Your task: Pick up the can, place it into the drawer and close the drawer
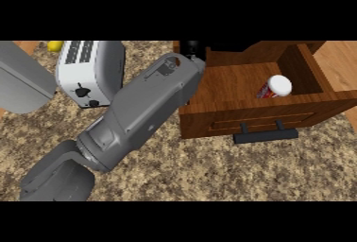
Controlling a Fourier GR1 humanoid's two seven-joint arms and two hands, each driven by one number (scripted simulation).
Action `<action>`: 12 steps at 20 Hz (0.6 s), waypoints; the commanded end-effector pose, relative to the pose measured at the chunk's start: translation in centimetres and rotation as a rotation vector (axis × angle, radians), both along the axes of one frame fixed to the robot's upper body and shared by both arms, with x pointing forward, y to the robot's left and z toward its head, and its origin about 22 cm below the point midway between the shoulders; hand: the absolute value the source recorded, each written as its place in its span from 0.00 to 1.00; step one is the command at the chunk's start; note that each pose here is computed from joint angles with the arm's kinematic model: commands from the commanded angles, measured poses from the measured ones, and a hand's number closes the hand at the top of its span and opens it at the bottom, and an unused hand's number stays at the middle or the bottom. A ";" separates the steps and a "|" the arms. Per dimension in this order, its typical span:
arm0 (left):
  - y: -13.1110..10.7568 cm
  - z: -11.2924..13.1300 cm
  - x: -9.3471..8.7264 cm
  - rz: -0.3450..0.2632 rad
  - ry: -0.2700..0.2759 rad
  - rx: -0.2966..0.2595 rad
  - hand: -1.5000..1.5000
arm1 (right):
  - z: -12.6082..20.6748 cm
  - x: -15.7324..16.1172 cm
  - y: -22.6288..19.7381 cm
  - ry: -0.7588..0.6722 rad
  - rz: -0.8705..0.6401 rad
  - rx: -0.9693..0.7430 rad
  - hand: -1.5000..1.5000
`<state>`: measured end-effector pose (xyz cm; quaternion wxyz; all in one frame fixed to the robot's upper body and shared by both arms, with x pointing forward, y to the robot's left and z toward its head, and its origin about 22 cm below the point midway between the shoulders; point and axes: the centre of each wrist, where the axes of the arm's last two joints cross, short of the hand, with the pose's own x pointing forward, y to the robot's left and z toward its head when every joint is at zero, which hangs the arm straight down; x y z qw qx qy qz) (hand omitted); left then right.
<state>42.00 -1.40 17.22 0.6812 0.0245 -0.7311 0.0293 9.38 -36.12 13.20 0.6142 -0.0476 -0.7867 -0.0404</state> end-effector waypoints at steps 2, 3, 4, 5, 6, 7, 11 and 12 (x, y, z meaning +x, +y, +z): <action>0.5 -1.9 -0.2 -0.007 0.012 -0.013 0.00 | 0.0 0.2 0.2 -0.021 -0.003 0.013 0.00; -0.5 -0.2 -0.5 0.019 -0.017 -0.010 0.00 | -0.4 0.6 -0.5 0.000 0.022 0.014 0.00; 0.3 -1.1 0.0 0.020 -0.012 -0.006 0.00 | 0.1 1.1 -0.6 -0.016 0.002 0.017 0.00; 0.4 -1.1 0.1 0.001 -0.013 -0.010 0.00 | 0.3 0.6 0.1 -0.022 0.006 0.005 0.00; -0.2 -0.9 -0.5 0.014 -0.011 -0.029 0.00 | 1.0 0.2 0.5 -0.040 0.023 -0.053 0.00; -0.1 -1.0 -0.5 -0.002 -0.026 -0.037 0.00 | 1.2 0.9 0.4 -0.087 -0.015 -0.104 0.00; -0.6 0.7 -0.4 -0.016 -0.043 -0.069 0.00 | 3.4 0.5 0.8 -0.136 -0.013 -0.345 0.00; 0.2 0.0 0.1 0.020 -0.065 -0.081 0.00 | 3.6 0.1 1.7 -0.153 0.049 -0.367 0.00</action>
